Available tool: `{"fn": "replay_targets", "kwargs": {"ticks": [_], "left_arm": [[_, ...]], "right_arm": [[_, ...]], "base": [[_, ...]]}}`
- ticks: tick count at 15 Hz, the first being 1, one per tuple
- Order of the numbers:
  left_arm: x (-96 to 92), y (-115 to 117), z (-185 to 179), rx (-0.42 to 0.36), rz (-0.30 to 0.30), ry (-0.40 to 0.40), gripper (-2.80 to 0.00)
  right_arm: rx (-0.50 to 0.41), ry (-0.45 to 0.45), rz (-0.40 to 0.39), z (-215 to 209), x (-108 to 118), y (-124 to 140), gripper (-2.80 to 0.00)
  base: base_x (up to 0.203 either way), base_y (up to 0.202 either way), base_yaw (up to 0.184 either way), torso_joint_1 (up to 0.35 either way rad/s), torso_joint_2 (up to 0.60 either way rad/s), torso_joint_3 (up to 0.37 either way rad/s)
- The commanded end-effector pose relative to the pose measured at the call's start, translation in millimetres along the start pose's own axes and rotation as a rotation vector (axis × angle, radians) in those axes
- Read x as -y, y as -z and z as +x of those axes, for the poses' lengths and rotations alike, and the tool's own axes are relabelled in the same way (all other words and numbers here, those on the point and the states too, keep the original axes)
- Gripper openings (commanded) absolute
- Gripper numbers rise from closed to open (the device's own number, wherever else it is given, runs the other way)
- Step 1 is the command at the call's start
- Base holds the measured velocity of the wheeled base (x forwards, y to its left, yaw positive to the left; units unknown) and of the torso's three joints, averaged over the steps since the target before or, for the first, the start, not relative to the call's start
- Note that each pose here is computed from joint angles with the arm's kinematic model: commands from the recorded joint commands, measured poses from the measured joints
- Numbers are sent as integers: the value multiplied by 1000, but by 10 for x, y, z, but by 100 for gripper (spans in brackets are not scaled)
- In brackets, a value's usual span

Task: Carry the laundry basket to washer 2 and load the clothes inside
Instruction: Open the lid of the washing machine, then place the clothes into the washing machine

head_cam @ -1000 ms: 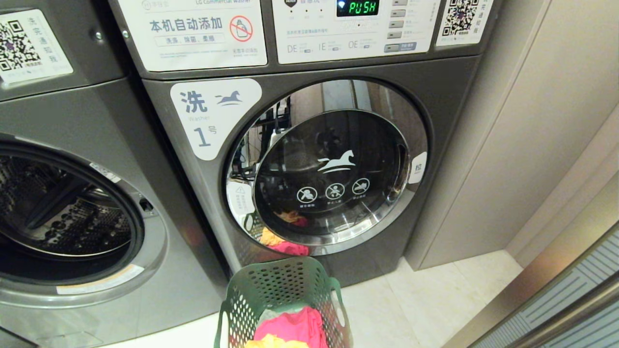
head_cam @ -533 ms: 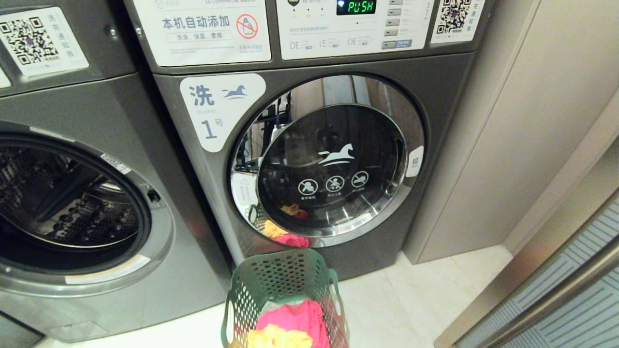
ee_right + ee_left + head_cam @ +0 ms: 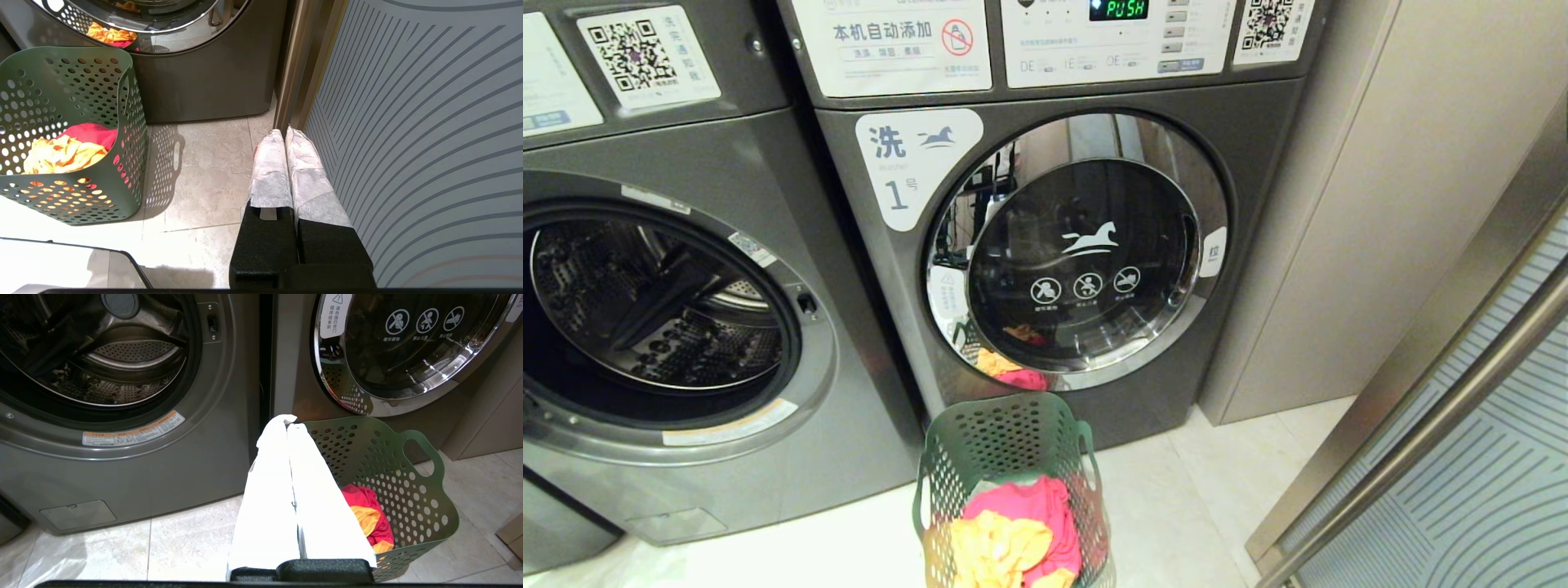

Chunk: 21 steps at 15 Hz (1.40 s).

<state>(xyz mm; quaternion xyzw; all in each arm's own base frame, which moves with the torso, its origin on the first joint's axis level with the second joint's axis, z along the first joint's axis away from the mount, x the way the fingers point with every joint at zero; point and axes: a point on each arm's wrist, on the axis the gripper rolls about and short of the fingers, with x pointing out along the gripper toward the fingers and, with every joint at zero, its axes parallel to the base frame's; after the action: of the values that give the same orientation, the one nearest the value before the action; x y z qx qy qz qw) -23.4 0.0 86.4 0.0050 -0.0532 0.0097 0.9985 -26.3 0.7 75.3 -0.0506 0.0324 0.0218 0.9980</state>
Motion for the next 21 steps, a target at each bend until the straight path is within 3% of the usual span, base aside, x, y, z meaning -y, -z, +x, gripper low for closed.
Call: {"fn": "replay_targets", "kwargs": {"ticks": [1, 16, 21], "left_arm": [[1, 113, 22, -41, -2, -1, -280], [1, 113, 22, -41, -2, -1, -280], [1, 113, 22, -40, 0, -1, -280]], "right_arm": [[-3, -2, -1, 2, 0, 3, -280], [-4, 1, 0, 2, 0, 4, -280], [-2, 0, 1, 2, 0, 3, -280]], "base": [[0, 0, 0, 0, 0, 0], [0, 0, 0, 0, 0, 0], [2, -7, 133, 3, 4, 2]]}}
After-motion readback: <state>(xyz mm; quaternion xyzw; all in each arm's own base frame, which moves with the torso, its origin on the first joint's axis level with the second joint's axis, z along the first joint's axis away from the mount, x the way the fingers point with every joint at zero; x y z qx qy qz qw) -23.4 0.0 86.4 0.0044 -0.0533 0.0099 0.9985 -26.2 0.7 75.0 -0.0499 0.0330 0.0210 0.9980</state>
